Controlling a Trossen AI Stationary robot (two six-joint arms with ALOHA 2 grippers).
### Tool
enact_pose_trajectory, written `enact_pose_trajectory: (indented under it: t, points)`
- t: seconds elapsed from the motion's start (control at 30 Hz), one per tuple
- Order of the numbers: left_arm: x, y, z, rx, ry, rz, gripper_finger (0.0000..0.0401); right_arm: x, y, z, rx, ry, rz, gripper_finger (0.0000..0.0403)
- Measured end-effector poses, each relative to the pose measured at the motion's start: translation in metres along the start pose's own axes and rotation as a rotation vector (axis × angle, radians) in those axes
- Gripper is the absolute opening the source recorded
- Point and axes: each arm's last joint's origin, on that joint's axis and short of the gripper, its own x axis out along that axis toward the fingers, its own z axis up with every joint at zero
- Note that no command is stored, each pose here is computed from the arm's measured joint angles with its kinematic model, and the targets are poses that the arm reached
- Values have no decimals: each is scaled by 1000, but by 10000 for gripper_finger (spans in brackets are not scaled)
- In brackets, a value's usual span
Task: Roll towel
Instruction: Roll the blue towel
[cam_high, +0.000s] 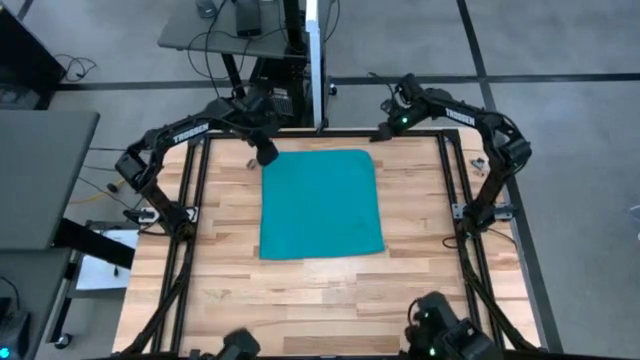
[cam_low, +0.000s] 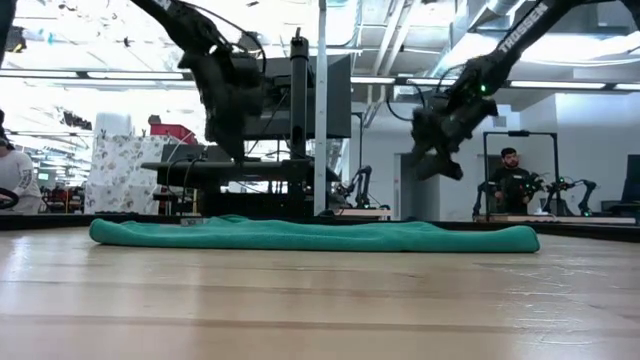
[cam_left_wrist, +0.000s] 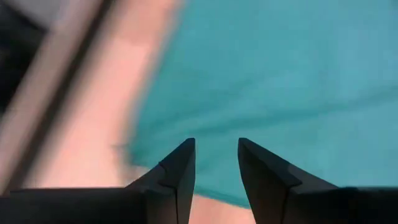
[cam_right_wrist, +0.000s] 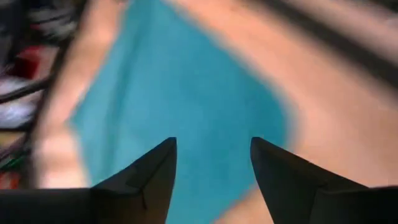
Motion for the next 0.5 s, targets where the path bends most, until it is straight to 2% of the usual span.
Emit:
enact_pose_trajectory:
  t: [0.1,0.23,0.33,0.5]
  points:
    - [13,-20,-15,-2,68,-67,103,14,28,-19,-59,78,40,199]
    - [45,-57,-42,22,154,-205,102,47,64,-56,-90,172,103,187]
    - [64,-82,-62,44,197,-241,102,69,82,-89,-70,204,130,177]
    - [87,-110,-86,55,192,-267,102,101,102,-136,-1,189,134,160]
